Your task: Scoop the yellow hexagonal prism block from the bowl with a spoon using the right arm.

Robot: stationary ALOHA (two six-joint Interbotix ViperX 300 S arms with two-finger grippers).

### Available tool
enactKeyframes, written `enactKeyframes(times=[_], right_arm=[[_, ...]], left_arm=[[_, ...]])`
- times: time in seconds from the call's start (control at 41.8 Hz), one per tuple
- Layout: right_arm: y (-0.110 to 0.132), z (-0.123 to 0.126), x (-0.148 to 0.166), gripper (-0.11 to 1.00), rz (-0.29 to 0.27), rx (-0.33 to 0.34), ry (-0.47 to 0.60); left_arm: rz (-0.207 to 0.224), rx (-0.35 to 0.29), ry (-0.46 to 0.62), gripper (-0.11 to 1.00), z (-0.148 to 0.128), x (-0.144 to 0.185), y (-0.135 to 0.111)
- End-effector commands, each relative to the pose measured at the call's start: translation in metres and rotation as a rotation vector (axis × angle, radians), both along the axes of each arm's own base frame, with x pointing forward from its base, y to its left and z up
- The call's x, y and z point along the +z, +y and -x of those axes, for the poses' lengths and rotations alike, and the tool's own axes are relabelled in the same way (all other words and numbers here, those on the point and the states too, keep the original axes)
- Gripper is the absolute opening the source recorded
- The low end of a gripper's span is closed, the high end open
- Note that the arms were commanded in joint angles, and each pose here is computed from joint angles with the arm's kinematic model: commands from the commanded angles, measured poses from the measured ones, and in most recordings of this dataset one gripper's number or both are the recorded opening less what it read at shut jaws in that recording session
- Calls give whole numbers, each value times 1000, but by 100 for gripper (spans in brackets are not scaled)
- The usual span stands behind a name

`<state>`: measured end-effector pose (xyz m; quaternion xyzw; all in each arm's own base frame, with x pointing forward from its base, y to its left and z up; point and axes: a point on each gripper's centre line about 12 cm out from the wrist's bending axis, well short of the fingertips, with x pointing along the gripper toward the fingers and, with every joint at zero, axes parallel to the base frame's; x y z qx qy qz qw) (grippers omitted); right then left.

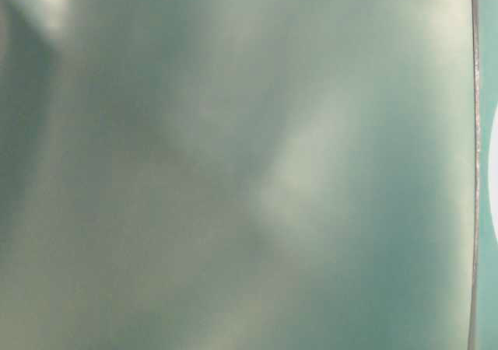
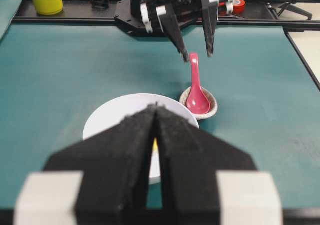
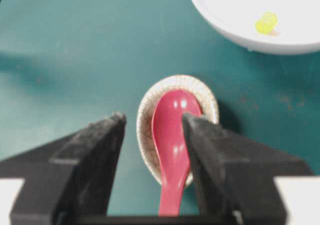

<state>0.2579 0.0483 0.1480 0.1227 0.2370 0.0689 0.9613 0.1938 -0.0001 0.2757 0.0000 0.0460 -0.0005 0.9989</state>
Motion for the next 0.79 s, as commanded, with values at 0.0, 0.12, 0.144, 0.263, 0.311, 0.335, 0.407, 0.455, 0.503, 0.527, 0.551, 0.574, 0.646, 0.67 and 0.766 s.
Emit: enactKeyframes(times=[0.0, 0.12, 0.144, 0.263, 0.311, 0.335, 0.407, 0.455, 0.503, 0.527, 0.551, 0.574, 0.646, 0.67, 0.766], right_arm=[[0, -5, -3, 54, -17, -7, -39], [-2, -2, -17, 54, -33, -24, -62], [-3, -1, -20, 54, -38, -33, -73], [-9, 9, -30, 54, -43, -78, -126], [-12, 14, -31, 54, -39, -96, -156], [-13, 15, -31, 54, -37, -104, -172], [-13, 19, -31, 54, -25, -117, -212], [-12, 23, -31, 54, -14, -123, -236], [-10, 24, -30, 54, -8, -121, -250], [-9, 26, -30, 54, -5, -119, -257], [-7, 26, -30, 54, -4, -118, -262], [-6, 27, -31, 54, 0, -119, -263], [-1, 28, -33, 54, 6, -122, -261], [1, 29, -35, 54, 10, -121, -255], [7, 32, -42, 54, 19, -119, -231]], left_arm=[[0, 0, -12, 0, -3, 6, 0], [0, 0, -12, 0, -3, 6, 0], [0, 0, -11, 0, -3, 6, 0], [0, 0, -8, 0, -3, 5, 0], [0, 0, -6, 0, -4, 5, 0], [0, 0, -6, 0, -4, 5, 0], [0, 0, -2, 0, -4, 4, 0], [0, 0, 0, 0, -4, 3, 0], [2, 0, 2, 0, -4, 3, 0], [2, 0, 2, 0, -5, 3, 0], [2, 0, 2, 0, -4, 3, 0], [2, 0, 3, 0, -5, 3, 0], [2, 0, 3, 0, -5, 3, 0], [3, 0, 5, 0, -5, 3, 0], [6, 2, 5, 0, -5, 3, 0]])
